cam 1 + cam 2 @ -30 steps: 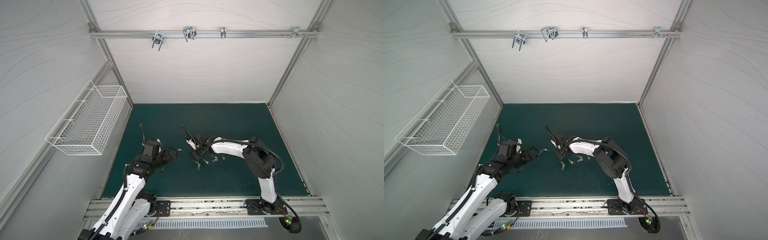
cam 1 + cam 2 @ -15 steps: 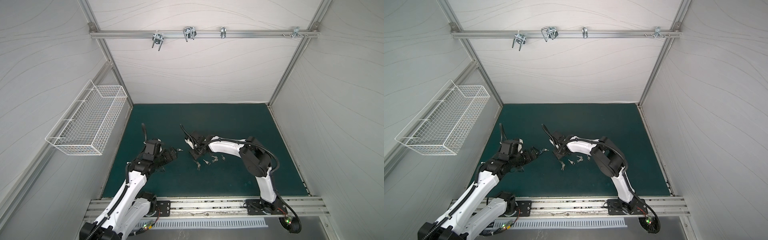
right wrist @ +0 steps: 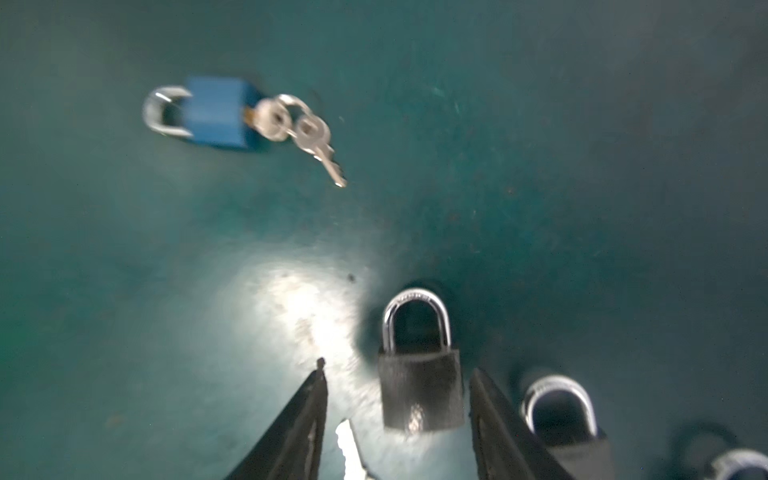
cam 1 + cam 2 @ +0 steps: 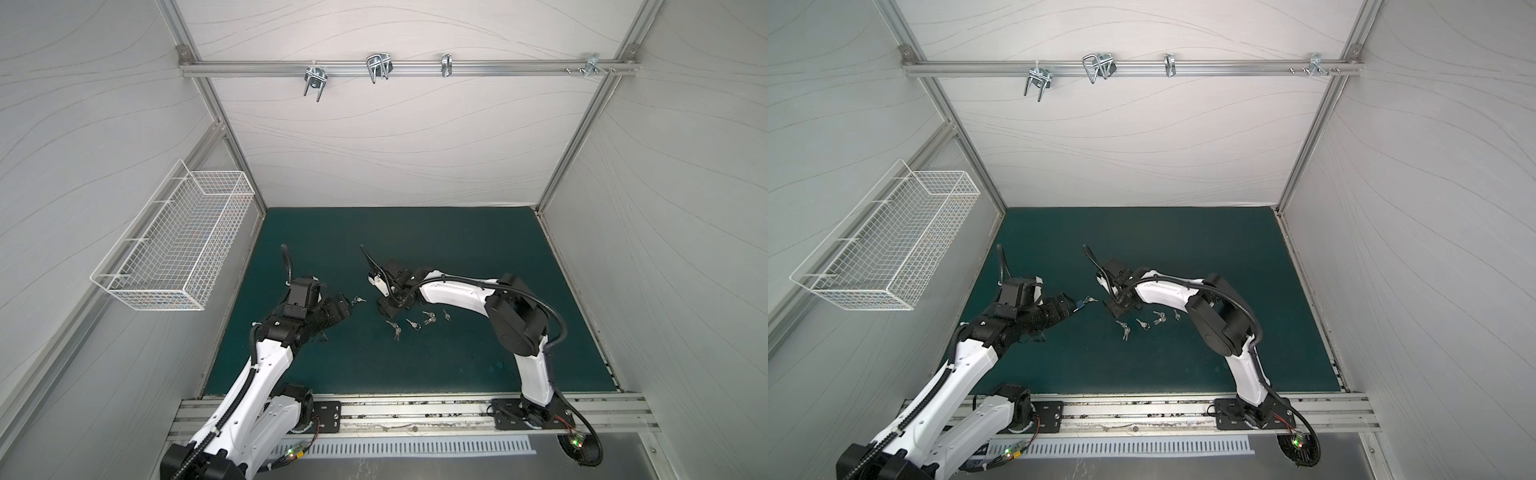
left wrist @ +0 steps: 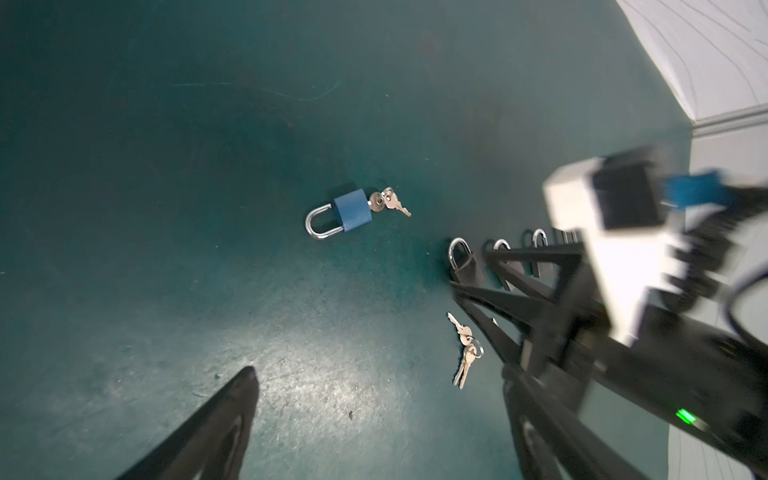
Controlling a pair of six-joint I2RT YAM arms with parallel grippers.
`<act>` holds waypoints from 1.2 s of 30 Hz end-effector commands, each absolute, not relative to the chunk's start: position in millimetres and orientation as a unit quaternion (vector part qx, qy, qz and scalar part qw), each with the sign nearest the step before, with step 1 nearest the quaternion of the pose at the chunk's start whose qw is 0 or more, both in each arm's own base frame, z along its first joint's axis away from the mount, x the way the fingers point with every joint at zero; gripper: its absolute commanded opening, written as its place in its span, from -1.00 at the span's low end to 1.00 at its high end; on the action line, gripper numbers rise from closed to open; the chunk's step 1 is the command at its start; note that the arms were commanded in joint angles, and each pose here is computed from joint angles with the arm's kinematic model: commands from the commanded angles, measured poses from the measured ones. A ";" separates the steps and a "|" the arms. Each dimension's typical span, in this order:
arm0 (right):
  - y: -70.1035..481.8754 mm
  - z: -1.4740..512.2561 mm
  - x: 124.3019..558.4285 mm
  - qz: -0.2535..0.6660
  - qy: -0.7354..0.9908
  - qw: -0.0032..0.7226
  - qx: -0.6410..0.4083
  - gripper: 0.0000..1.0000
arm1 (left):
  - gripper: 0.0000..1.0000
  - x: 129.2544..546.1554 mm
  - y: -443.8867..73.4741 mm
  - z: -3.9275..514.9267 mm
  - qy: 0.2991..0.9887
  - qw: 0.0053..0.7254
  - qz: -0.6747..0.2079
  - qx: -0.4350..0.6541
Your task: Lock with the key
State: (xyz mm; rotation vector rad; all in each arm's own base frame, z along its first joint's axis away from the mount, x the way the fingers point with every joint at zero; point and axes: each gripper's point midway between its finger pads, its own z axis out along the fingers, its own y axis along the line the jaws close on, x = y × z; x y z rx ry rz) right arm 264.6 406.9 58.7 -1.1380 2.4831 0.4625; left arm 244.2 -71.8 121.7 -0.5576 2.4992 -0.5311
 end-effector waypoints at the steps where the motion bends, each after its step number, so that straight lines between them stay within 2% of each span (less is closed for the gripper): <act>1: 413.6 128.9 254.5 0.235 0.841 0.245 -0.421 0.17 | 0.75 260.1 -65.8 132.8 0.930 0.270 -0.166 -0.185; 6: 393.7 158.7 227.3 0.280 0.808 0.281 -0.436 0.18 | 0.70 277.6 -70.0 116.7 0.945 0.237 -0.150 -0.170; 12: 357.6 167.8 210.7 0.268 0.808 0.302 -0.430 0.18 | 0.48 301.4 -75.7 93.5 0.953 0.217 -0.143 -0.158; 20: 310.5 185.1 189.3 0.266 0.812 0.326 -0.405 0.16 | 0.37 339.5 -80.2 74.2 0.962 0.200 -0.119 -0.140; 25: 284.4 201.0 180.8 0.269 0.806 0.362 -0.384 0.10 | 0.18 356.6 -80.8 59.7 0.972 0.182 -0.093 -0.118; 27: 274.8 202.1 179.8 0.261 0.808 0.367 -0.379 0.09 | 0.03 360.9 -86.2 55.3 0.974 0.171 -0.098 -0.108; 36: 257.3 216.2 181.9 0.249 0.808 0.392 -0.364 0.08 | 0.01 360.5 -103.0 37.6 0.983 0.126 -0.105 -0.082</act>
